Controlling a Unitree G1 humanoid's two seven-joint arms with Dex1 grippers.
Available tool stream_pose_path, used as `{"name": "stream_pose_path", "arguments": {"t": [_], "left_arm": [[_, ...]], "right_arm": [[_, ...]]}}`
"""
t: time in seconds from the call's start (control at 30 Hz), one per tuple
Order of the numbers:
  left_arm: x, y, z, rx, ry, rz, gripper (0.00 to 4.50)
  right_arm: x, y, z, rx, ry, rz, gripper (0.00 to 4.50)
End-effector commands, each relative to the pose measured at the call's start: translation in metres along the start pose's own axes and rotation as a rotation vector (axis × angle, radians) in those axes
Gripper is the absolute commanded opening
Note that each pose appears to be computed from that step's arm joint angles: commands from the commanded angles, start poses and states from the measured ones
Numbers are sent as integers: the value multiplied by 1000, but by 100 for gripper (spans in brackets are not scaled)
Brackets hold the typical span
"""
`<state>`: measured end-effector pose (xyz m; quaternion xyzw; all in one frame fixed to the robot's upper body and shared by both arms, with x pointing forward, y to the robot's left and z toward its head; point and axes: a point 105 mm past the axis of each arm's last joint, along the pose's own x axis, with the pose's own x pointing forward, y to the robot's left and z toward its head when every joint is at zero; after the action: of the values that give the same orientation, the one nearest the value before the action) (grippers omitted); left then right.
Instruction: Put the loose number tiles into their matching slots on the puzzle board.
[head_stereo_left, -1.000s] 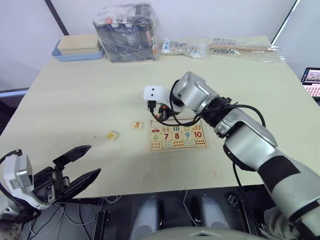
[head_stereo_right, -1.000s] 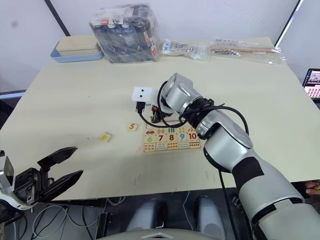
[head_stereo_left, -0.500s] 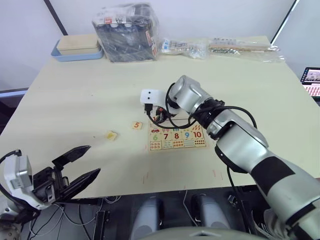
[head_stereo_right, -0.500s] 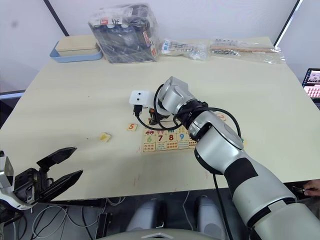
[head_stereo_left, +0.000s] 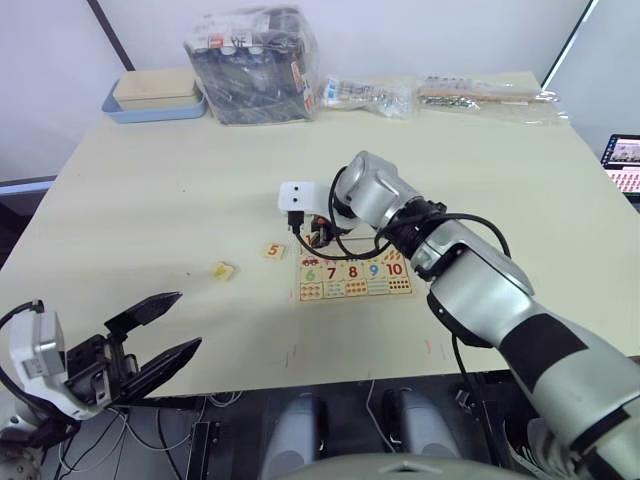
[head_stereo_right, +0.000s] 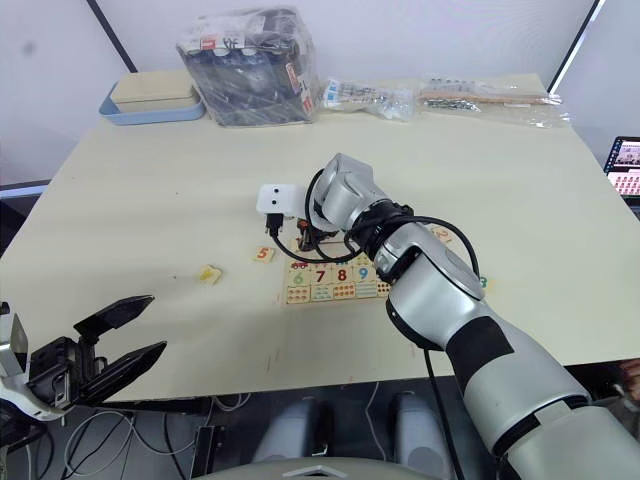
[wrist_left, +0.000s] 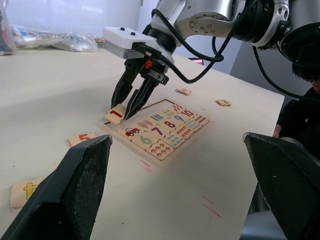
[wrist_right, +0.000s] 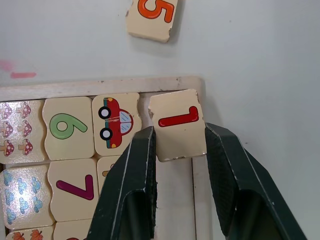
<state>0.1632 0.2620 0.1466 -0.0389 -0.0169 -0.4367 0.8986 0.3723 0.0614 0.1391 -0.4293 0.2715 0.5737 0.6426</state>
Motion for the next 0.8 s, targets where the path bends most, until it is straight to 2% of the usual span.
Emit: {"name": "stream_pose_path", "arguments": {"t": [0.03, 0.8], "left_arm": [[-4, 0, 4, 32, 9, 8, 450], [-1, -1, 3, 32, 10, 7, 450]], "right_arm": [[-2, 0, 7, -11, -23, 1, 87], [4, 6, 7, -16, -21, 29, 87]]}}
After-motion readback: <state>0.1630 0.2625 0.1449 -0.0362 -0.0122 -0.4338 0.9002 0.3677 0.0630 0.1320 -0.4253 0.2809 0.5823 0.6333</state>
